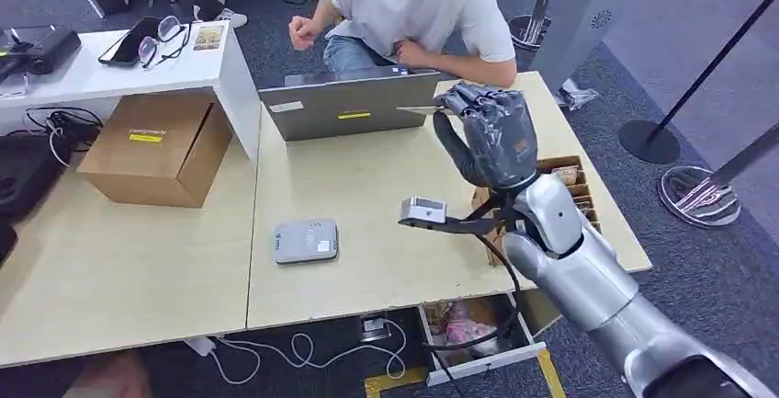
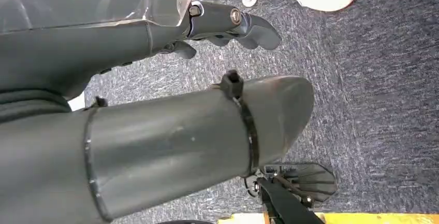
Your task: Pass the card to the sensor for recognition and then transmit it.
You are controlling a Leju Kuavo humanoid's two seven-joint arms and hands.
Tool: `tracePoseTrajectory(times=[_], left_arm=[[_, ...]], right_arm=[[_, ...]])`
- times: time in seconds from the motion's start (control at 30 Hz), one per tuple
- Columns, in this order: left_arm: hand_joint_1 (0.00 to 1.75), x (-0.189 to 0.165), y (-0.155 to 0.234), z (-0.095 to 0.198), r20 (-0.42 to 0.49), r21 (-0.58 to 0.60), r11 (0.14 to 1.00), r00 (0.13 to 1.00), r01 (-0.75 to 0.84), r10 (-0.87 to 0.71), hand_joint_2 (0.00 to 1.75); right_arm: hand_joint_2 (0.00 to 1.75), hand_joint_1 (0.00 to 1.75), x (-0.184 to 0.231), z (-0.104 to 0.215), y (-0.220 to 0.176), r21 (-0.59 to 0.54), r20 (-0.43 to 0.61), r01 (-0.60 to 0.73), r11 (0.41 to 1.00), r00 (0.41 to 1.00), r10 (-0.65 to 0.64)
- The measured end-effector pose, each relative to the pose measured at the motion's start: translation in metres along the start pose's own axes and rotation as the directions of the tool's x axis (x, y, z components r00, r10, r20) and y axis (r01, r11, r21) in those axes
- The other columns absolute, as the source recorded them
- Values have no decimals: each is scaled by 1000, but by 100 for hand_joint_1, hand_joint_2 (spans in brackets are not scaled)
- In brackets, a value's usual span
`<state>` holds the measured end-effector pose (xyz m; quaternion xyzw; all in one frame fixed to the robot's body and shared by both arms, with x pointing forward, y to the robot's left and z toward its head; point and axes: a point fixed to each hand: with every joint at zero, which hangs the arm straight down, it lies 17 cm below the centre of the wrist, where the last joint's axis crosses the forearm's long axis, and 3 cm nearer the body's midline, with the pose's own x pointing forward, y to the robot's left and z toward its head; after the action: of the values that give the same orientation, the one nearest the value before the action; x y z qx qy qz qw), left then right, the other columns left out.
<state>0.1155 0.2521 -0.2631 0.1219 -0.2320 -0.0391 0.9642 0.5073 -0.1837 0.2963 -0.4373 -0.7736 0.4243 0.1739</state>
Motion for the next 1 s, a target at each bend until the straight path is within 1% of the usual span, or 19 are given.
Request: tracePoseTrajectory(times=[0.13,0.27,0.37,0.43,0.53,0.7,0.8,1.0], left_arm=[[0,0,-1,0,4,-4,1000,1000,6,-6,0],[0,0,-1,0,3,-4,1000,1000,4,-4,0],[0,0,-1,0,1,-3,1000,1000,0,0,0],[0,0,-1,0,0,-5,1000,1000,-3,3,0],[0,-1,0,0,-3,-5,1000,1000,-8,8,0],[0,-1,-1,0,-4,-8,1000,1000,-9,9,0],[0,-1,-1,0,-3,-11,1000,1000,-8,8,0],[0,-1,-2,0,-2,-17,1000,1000,-4,4,0]], right_arm=[[175,175,20,7,-5,-3,26,68,998,997,-68],[175,175,37,13,-3,32,35,208,978,977,-209],[175,175,50,18,3,82,22,365,927,929,-368],[175,175,56,20,7,114,6,459,881,887,-463],[175,175,63,23,12,149,-14,554,819,829,-558],[175,175,71,27,18,194,-46,650,735,754,-655],[175,175,75,28,22,215,-60,683,698,723,-689],[175,175,76,35,34,256,-107,716,650,689,-717]])
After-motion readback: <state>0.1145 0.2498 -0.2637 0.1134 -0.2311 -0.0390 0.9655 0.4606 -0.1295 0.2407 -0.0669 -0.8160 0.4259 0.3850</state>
